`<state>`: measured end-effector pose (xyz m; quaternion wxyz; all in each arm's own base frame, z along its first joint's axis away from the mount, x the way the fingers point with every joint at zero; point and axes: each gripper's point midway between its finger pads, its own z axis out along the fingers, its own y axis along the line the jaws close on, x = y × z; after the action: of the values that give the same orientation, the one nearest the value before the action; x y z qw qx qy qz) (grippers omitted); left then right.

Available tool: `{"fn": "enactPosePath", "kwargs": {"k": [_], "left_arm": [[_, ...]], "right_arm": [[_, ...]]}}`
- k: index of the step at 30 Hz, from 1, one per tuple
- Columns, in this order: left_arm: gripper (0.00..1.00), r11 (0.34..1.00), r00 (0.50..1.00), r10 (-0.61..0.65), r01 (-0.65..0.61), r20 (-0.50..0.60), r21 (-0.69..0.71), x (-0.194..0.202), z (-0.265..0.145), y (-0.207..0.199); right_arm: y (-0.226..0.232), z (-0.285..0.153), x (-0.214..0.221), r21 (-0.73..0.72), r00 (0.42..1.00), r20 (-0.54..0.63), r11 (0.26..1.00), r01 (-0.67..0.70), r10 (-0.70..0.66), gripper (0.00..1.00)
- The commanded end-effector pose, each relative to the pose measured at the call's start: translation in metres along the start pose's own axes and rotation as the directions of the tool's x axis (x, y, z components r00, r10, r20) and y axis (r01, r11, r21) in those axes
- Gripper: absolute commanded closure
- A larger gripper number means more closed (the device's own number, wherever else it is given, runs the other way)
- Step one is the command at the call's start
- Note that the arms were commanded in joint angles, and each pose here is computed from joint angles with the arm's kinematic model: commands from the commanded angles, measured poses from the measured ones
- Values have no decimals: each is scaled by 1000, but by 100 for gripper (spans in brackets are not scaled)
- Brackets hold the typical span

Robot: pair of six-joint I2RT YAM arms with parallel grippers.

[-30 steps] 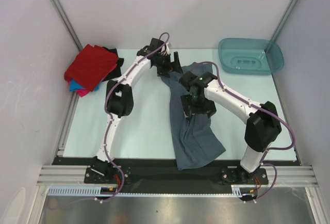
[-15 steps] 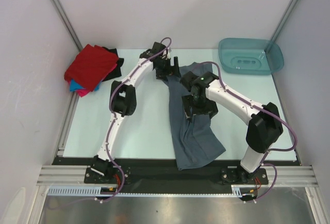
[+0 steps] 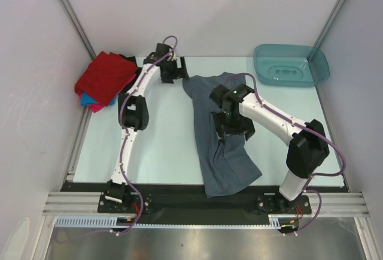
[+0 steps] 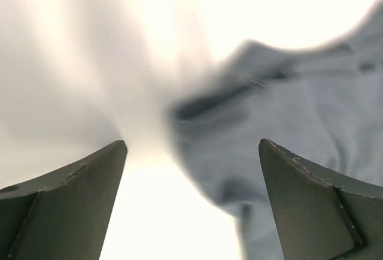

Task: Fold and stack the t-shirts
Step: Fold the tshirt

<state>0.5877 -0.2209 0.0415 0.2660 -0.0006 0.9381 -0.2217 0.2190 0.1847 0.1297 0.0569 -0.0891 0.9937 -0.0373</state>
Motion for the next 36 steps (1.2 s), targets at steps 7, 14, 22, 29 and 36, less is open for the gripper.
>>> {"fn": "enactPosePath", "kwargs": {"k": [7,14,22,29,36], "left_arm": [[0,1000,994,11,-13,113,18,-40,-7,18],[0,997,998,23,-26,51,76,-24,-53,-27],[0,992,983,16,8,-182,128,90,-144,-56],[0,965,947,-19,102,-321,243,188,-211,-81],[0,909,883,17,182,-469,374,253,-259,-108]], "right_arm": [[6,-7,1,14,1000,-1,1000,14,-14,7],[-23,12,-2,57,994,-30,993,-107,109,5],[-37,22,-25,-85,974,-20,970,-228,227,12],[-35,46,7,-123,965,-129,962,-243,227,15],[-41,39,32,-120,946,-190,950,-289,264,15]]}}
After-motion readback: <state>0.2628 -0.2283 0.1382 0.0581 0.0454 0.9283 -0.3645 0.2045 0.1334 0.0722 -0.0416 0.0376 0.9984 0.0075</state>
